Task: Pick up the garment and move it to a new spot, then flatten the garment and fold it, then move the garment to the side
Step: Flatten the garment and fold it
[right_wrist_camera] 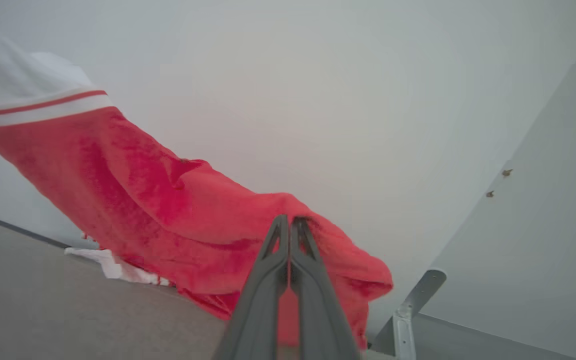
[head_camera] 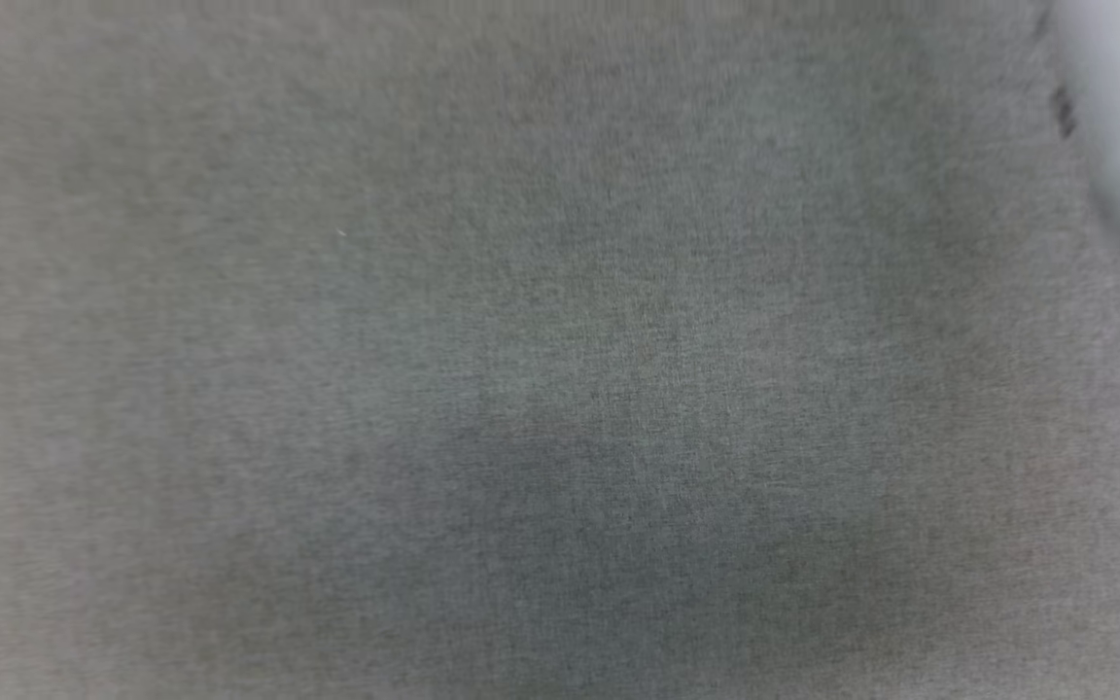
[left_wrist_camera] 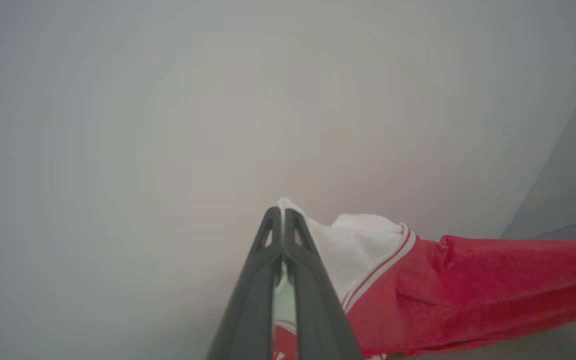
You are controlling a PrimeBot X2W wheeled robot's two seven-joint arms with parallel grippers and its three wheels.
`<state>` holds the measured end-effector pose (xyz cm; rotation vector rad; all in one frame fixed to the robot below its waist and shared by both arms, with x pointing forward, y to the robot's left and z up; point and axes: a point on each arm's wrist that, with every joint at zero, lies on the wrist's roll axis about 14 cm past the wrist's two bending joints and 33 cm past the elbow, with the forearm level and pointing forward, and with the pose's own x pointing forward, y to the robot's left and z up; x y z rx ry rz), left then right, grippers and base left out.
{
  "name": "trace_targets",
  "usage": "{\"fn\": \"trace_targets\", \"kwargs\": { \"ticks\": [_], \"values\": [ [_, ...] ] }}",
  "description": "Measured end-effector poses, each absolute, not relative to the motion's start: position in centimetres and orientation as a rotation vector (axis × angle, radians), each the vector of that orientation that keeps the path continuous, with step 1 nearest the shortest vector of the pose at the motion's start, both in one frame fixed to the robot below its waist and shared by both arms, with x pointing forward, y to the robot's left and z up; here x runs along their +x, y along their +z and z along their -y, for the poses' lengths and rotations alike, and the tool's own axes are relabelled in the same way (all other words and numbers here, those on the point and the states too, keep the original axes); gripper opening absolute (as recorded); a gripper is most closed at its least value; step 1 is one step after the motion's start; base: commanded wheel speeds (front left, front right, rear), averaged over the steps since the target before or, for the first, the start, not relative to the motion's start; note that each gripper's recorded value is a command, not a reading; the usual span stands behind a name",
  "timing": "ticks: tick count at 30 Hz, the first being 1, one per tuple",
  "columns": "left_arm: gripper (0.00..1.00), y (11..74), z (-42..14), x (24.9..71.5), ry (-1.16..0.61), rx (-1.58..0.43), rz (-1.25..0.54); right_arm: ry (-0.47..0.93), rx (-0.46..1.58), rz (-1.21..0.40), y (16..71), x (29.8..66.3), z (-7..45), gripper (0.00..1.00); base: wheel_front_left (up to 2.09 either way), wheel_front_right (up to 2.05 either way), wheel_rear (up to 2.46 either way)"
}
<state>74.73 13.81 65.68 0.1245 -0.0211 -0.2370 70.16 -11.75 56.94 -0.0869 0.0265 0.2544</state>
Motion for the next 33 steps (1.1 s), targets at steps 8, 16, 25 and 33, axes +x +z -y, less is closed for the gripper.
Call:
{"fn": "trace_targets", "kwargs": {
  "ticks": [8,16,25,33],
  "values": [
    [0.00,63.3,-14.1,69.9,-0.272,0.123,-0.142,0.353,-0.083,-0.169,55.4,64.8,9.0,0.00,0.00,0.00,0.00],
    [0.00,59.7,-14.7,63.1,-0.330,0.134,-0.277,0.458,-0.063,-0.279,54.0,58.0,9.0,0.00,0.00,0.00,0.00],
    [0.00,55.9,-16.7,54.5,-0.334,0.108,-0.355,0.556,-0.063,-0.392,51.4,49.5,11.2,0.00,0.00,0.00,0.00],
    [0.00,53.1,-18.4,45.8,-0.277,0.075,-0.446,0.679,-0.087,-0.516,48.5,42.4,10.9,0.00,0.00,0.00,0.00]
  ]
}}
